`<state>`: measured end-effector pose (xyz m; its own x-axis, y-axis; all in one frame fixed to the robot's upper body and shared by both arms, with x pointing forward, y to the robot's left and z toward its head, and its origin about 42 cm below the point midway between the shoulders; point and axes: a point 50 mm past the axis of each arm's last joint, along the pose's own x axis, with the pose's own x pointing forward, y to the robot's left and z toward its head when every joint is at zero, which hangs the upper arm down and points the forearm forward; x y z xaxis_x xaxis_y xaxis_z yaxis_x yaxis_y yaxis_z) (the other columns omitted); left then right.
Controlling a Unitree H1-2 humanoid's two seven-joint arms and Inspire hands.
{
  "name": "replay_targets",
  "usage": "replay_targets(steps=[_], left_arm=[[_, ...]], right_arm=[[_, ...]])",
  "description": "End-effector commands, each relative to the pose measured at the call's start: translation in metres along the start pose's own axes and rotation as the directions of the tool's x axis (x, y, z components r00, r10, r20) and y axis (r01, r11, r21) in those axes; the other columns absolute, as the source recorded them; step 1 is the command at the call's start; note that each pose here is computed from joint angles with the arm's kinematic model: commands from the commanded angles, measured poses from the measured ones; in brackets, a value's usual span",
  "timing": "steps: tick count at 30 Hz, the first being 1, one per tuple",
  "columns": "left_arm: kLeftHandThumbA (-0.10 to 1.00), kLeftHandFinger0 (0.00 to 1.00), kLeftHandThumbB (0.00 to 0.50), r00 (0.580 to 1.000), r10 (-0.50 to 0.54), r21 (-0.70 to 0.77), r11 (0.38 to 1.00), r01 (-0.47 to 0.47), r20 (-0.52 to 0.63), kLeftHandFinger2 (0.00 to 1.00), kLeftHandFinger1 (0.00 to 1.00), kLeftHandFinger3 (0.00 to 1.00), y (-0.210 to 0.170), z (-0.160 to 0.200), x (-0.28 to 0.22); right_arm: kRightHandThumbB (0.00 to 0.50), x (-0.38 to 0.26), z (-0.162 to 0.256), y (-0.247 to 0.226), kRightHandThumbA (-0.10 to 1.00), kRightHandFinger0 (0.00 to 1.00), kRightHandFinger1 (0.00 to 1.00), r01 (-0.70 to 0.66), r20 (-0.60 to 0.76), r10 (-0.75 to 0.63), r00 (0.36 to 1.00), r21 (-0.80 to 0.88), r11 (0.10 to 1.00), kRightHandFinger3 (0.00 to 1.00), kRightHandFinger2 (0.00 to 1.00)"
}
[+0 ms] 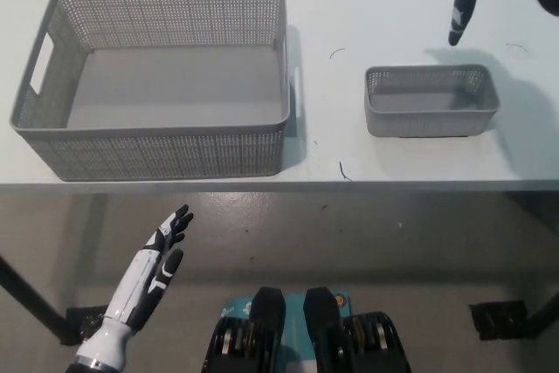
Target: Use the right hand to pick up a small rectangular container and put it into a bigger container on the left side
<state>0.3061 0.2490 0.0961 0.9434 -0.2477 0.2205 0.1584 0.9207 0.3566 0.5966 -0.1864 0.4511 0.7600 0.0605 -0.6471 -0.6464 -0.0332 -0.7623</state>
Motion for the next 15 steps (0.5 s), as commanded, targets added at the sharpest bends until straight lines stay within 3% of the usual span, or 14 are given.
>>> replay_targets(steps=[1, 3, 7, 15], left_arm=[[1.0, 1.0, 0.227, 0.997, -0.019, 0.031, 0.999, 0.016, 0.074, 1.0, 1.0, 1.0, 0.005, 0.011, 0.001], [1.0, 1.0, 0.224, 0.997, -0.023, 0.037, 0.999, 0.02, 0.073, 1.0, 1.0, 1.0, 0.004, 0.012, 0.0], [1.0, 1.0, 0.217, 0.996, -0.023, 0.037, 0.999, 0.02, 0.081, 1.0, 1.0, 1.0, 0.004, 0.013, 0.0], [1.0, 1.0, 0.21, 0.996, -0.03, 0.041, 0.999, 0.026, 0.079, 1.0, 1.0, 1.0, 0.006, 0.015, 0.003]], right_arm=[[0.373, -0.015, 0.01, -0.019, 1.0, 1.0, 1.0, 0.065, -0.007, -0.065, 0.998, -0.049, 0.997, 1.0, 1.0], [0.375, -0.006, 0.011, -0.01, 1.0, 1.0, 1.0, 0.063, -0.016, -0.064, 0.998, -0.049, 0.997, 1.0, 1.0], [0.445, 0.009, 0.015, 0.005, 1.0, 1.0, 1.0, 0.062, -0.056, -0.066, 0.996, -0.069, 0.996, 1.0, 1.0], [0.397, 0.037, 0.005, 0.037, 1.0, 1.0, 1.0, 0.046, -0.033, -0.046, 0.998, -0.008, 0.999, 1.0, 1.0]])
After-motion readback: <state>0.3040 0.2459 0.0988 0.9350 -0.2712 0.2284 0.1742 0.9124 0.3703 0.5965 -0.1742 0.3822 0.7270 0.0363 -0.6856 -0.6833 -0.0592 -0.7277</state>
